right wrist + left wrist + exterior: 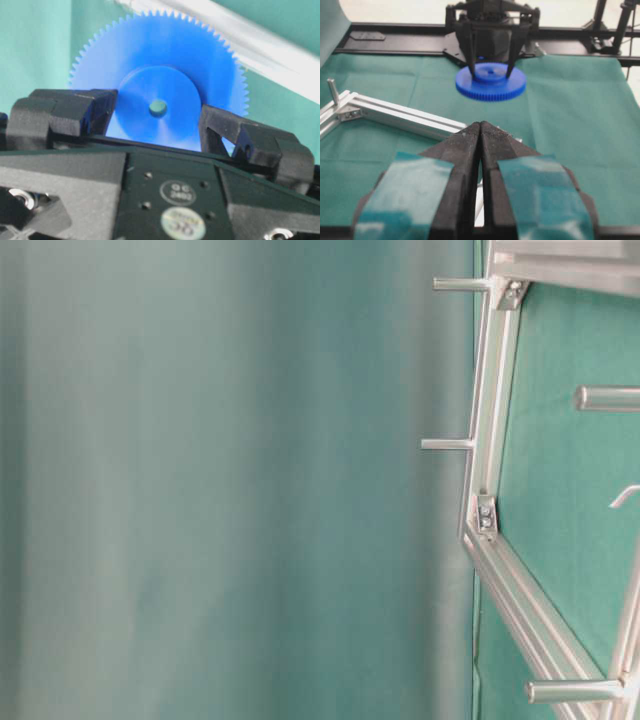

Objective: Find the location of the shaft and insert the gear.
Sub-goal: 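Lift the blue gear and carry it left toward the frame's shaft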

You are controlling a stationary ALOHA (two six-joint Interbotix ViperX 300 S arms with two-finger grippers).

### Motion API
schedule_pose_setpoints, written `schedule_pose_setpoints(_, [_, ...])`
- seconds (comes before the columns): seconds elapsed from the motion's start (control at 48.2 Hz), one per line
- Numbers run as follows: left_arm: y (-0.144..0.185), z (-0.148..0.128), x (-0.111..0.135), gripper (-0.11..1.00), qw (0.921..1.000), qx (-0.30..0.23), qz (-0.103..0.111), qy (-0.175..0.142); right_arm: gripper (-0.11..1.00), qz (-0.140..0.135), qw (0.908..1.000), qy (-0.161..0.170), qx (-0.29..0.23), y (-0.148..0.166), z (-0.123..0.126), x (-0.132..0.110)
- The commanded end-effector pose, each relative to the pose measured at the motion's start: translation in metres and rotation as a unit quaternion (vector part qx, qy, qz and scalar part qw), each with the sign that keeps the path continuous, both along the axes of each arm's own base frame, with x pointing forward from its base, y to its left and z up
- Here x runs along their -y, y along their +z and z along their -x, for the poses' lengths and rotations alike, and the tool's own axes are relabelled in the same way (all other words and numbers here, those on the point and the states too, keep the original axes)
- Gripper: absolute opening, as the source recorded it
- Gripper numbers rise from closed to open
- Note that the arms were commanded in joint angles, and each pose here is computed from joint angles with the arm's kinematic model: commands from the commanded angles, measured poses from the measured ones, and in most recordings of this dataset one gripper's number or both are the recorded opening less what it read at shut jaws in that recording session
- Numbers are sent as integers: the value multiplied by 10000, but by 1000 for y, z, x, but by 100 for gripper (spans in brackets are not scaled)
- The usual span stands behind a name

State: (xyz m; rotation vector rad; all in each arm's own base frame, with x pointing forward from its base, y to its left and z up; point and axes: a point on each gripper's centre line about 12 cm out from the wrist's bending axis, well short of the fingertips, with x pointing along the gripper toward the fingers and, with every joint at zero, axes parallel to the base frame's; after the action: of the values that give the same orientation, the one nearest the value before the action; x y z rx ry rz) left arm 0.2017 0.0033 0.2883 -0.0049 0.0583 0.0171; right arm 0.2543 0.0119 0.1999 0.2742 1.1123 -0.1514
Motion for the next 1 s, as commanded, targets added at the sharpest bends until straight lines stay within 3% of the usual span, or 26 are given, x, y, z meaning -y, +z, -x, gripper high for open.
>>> schedule_pose_setpoints(0.0, [9, -3, -1, 1, 9999, 123, 28, 19, 68, -10, 9996, 6, 284, 23, -10, 0])
schedule_pose_setpoints(0.27, [9, -3, -1, 1, 9999, 123, 28, 35, 68, -6, 9990, 76, 445, 37, -40, -5])
schedule_pose_setpoints(0.54, [9, -3, -5, 1, 9999, 116, 35, 119, 68, 50, 9995, 233, 218, 33, -94, -13])
schedule_pose_setpoints(0.976, [8, -3, -5, 1, 9999, 85, 5, 117, 68, 20, 9996, 263, -106, 4, -145, -25])
